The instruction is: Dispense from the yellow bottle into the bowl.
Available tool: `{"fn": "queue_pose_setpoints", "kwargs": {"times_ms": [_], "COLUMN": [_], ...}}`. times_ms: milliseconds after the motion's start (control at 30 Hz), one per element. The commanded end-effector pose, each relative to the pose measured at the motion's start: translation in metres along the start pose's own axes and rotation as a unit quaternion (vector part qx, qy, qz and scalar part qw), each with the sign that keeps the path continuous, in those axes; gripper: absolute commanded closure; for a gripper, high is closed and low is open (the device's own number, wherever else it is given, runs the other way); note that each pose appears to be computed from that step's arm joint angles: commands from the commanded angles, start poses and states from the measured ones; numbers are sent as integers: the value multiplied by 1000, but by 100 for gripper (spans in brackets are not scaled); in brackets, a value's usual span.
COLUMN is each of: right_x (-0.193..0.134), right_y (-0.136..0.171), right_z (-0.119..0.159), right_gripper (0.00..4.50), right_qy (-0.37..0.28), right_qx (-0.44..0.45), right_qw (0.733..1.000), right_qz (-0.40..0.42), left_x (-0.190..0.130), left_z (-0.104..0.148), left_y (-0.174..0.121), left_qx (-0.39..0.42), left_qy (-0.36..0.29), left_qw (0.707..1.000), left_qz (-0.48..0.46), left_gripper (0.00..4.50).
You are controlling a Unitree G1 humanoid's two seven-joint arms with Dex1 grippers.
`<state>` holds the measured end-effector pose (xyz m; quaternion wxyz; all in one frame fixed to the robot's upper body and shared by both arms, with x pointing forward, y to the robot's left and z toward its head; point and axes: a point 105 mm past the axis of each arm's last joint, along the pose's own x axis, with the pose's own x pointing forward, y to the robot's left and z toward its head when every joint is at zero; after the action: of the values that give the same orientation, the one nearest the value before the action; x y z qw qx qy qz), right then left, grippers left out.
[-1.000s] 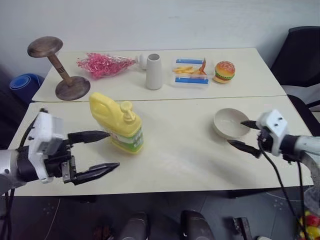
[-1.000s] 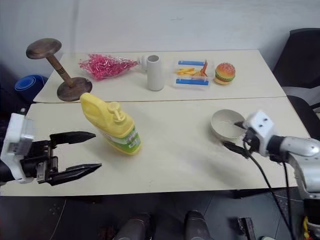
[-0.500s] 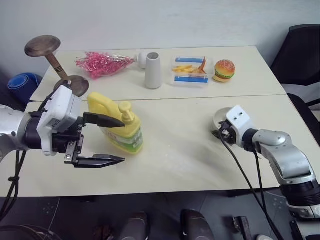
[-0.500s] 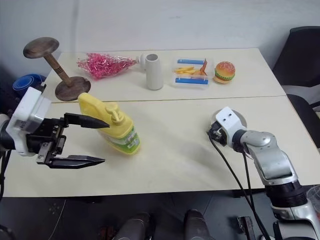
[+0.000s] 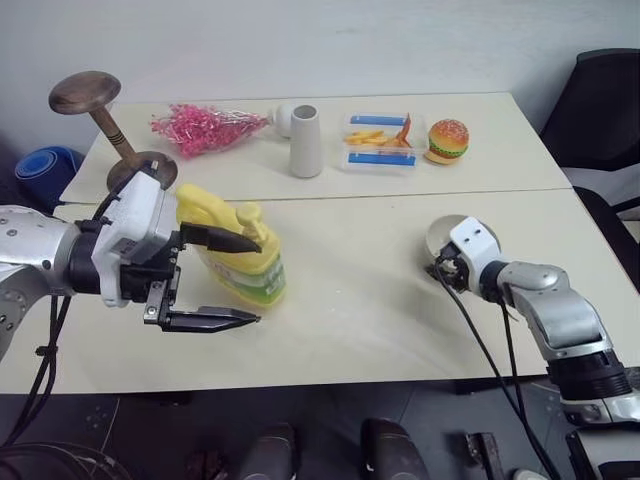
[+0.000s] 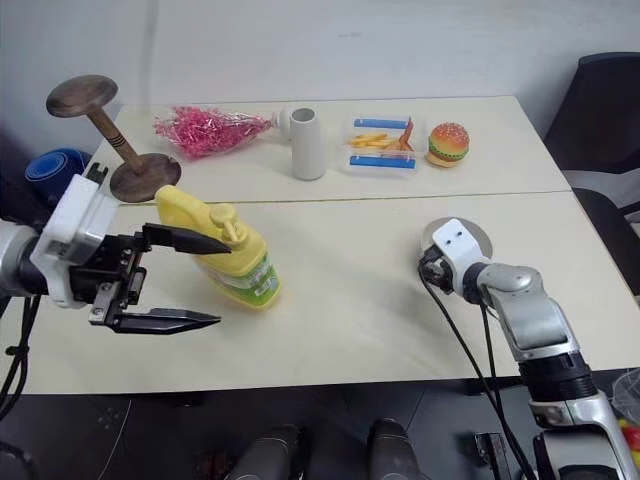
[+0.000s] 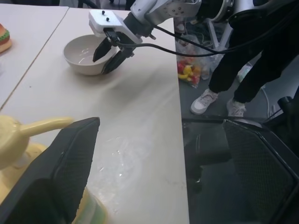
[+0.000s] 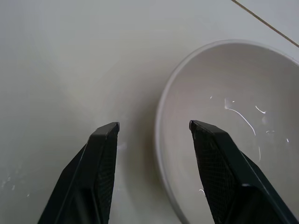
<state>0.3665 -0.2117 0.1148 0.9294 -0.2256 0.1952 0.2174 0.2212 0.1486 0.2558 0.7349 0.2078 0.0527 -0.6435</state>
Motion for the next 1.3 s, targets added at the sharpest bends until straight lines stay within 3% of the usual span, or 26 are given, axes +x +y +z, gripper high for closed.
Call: {"fn": "queue_pose_setpoints", "kwargs": {"times_ms": [33, 233, 267, 600, 700, 767, 867, 967, 1067, 1200, 1300], "right_x": [5, 17, 18, 18, 2, -16, -46, -88, -107, -109, -108], "right_y": [-4, -3, -3, -6, 0, 17, 43, 71, 91, 118, 132], "right_z": [5, -3, -4, 8, 30, 49, 68, 97, 110, 118, 124], "right_gripper": [238, 432, 447, 447, 447, 447, 447, 450, 450, 450, 450], "right_qy": [-10, -1, -1, -21, -40, -57, -64, -82, -90, -106, -127], "right_qx": [-16, -20, -20, -61, -110, -142, -190, -234, -299, -389, -417], "right_qw": [1000, 1000, 1000, 998, 993, 981, 951, 893, 835, 754, 718], "right_qz": [-13, -10, -9, -8, 35, 116, 236, 376, 453, 518, 543], "left_x": [-1, -2, -2, -11, -25, -37, -49, -56, -52, -44, -40], "left_z": [4, 4, 5, 17, 31, 43, 53, 50, 48, 38, 33], "left_y": [3, 5, 5, 15, 24, 35, 49, 64, 71, 80, 82], "left_qx": [19, 21, 22, 18, 12, 10, 13, 23, 30, 46, 53], "left_qy": [-1, 2, 1, -19, -45, -66, -72, -56, -45, -15, -3], "left_qw": [1000, 1000, 1000, 999, 997, 995, 992, 994, 996, 998, 998], "left_qz": [3, 1, 1, 27, 55, 78, 100, 96, 67, 39, 23], "left_gripper": [0, 0, 0, 0, 0, 0, 0, 53, 145, 268, 355]}}
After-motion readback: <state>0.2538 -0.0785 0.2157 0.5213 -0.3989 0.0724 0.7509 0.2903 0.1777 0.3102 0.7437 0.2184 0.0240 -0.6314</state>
